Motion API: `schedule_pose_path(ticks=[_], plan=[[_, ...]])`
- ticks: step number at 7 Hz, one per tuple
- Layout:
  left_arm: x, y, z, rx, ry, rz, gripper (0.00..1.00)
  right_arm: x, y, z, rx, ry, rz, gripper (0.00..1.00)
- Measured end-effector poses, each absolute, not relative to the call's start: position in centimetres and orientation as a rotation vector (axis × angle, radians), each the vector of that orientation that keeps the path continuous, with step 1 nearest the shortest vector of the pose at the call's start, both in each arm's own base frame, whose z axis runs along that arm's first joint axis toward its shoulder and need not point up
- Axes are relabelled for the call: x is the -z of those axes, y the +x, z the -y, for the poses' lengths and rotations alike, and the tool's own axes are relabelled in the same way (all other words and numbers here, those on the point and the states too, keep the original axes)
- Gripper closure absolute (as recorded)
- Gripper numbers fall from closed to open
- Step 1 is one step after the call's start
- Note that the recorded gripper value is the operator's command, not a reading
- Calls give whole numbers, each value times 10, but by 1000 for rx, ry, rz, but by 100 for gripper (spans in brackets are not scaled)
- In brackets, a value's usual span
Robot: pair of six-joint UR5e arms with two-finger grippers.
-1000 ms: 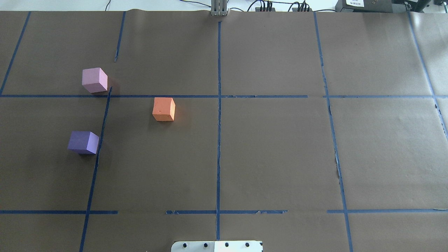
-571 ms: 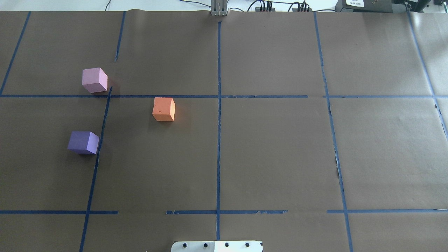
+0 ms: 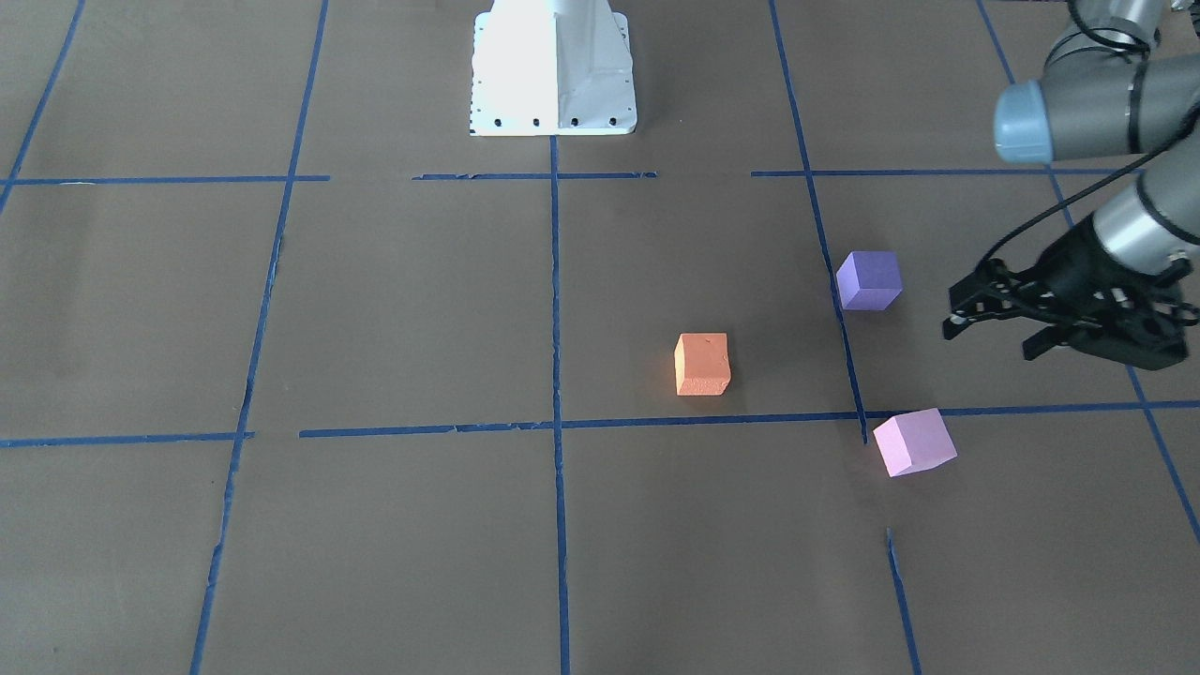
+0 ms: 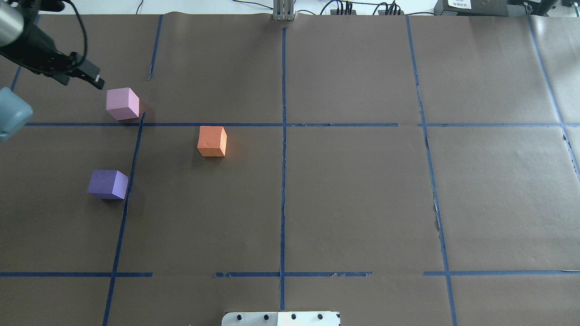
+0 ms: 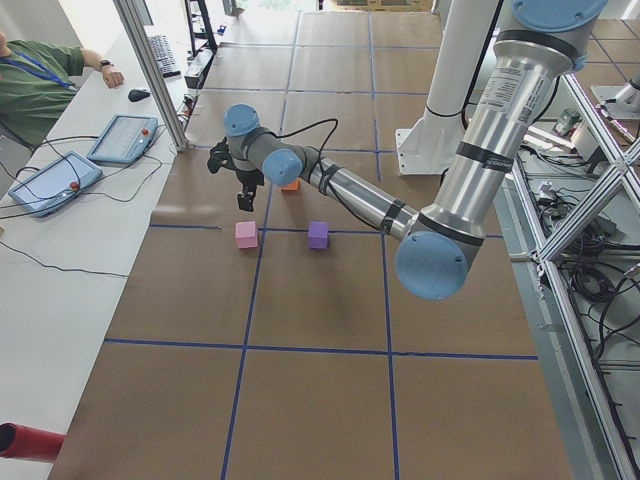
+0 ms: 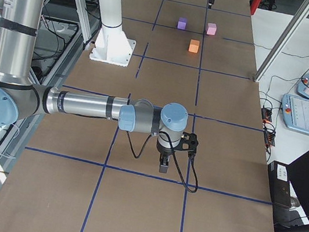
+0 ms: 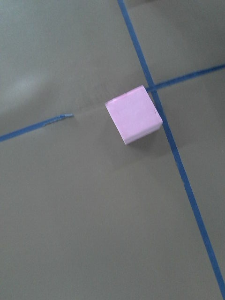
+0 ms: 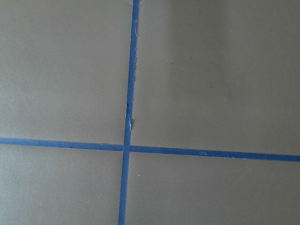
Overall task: Arrange blocks in a line
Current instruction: 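Reach the left gripper down over the orange cube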
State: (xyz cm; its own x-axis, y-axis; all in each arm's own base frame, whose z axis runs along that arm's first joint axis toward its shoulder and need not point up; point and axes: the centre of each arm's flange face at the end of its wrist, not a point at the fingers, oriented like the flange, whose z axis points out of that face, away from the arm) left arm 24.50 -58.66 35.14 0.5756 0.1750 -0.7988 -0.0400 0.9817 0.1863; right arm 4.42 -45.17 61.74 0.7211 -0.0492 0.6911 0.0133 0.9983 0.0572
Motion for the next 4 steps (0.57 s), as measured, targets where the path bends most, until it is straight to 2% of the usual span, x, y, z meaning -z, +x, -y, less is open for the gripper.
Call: schedule_pose_path(ticks=[2,4], plan=[[-293,371,565,9,90,-932,0,-617,44,452,35,49,765,0],[-279,440,547,81,68,-915,0,-617,44,452,35,50,765,0]])
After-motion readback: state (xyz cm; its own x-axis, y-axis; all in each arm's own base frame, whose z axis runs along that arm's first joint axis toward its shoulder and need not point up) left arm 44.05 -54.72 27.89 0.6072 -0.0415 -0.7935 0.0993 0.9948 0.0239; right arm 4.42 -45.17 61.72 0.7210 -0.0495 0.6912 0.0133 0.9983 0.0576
